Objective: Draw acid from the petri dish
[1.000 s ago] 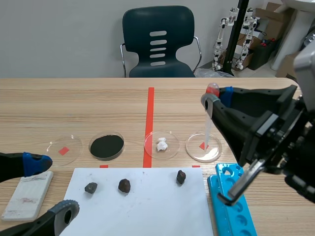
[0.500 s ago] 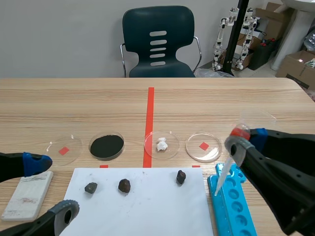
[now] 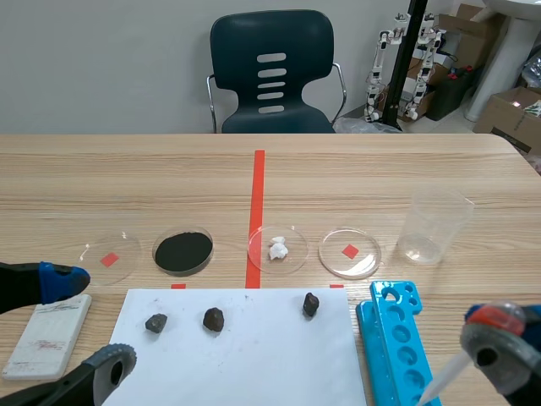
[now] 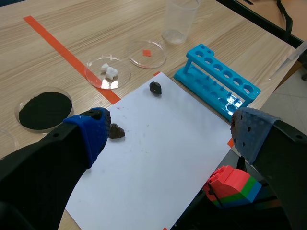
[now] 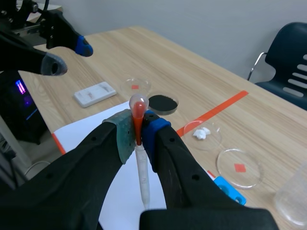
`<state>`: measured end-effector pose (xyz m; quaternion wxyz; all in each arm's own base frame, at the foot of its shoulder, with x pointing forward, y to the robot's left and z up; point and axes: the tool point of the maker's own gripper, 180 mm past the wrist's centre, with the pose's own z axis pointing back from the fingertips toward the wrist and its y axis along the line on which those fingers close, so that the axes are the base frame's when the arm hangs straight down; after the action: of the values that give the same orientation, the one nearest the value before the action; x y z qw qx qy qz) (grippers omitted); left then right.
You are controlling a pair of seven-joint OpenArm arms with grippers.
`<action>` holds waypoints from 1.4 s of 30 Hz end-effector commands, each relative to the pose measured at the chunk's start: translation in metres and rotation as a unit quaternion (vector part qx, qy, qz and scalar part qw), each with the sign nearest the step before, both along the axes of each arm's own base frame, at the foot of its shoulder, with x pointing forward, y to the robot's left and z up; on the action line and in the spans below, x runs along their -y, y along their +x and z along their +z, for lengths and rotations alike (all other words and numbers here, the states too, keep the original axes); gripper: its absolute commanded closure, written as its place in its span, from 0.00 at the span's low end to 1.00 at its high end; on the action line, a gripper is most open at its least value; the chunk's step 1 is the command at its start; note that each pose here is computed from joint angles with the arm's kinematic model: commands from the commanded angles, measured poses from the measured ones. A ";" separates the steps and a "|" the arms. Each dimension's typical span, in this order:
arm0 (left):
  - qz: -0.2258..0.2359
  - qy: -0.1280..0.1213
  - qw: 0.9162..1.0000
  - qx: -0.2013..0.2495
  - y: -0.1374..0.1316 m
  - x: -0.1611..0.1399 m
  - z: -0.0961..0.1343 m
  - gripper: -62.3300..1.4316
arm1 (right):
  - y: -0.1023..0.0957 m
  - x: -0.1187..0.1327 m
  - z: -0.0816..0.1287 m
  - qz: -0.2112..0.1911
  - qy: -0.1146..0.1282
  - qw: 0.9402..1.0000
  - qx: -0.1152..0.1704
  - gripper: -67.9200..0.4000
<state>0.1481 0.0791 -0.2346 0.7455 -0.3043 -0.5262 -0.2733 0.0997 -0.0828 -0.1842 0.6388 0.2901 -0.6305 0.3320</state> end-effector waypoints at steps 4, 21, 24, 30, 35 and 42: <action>0.002 -0.013 1.000 0.011 0.003 0.002 0.008 0.15 | -0.001 -0.001 0.005 0.001 0.009 1.000 0.004 0.93; 0.002 -0.014 1.000 0.011 0.003 0.002 0.008 0.15 | -0.001 0.000 -0.002 0.001 -0.007 1.000 -0.005 0.93; 0.002 -0.014 1.000 0.011 0.003 0.002 0.008 0.15 | -0.001 0.000 -0.002 0.001 -0.007 1.000 -0.005 0.93; 0.002 -0.014 1.000 0.011 0.003 0.002 0.008 0.15 | -0.001 0.000 -0.002 0.001 -0.007 1.000 -0.005 0.93; 0.002 -0.014 1.000 0.011 0.003 0.002 0.008 0.15 | -0.001 0.000 -0.001 0.001 -0.007 1.000 -0.005 0.93; 0.002 -0.014 1.000 0.011 0.003 0.002 0.008 0.15 | -0.001 0.000 -0.001 0.001 -0.006 1.000 -0.005 0.93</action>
<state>0.1481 0.0791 -0.2346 0.7455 -0.3043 -0.5262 -0.2733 0.0956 -0.0837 -0.1936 0.6558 0.2842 -0.6108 0.3406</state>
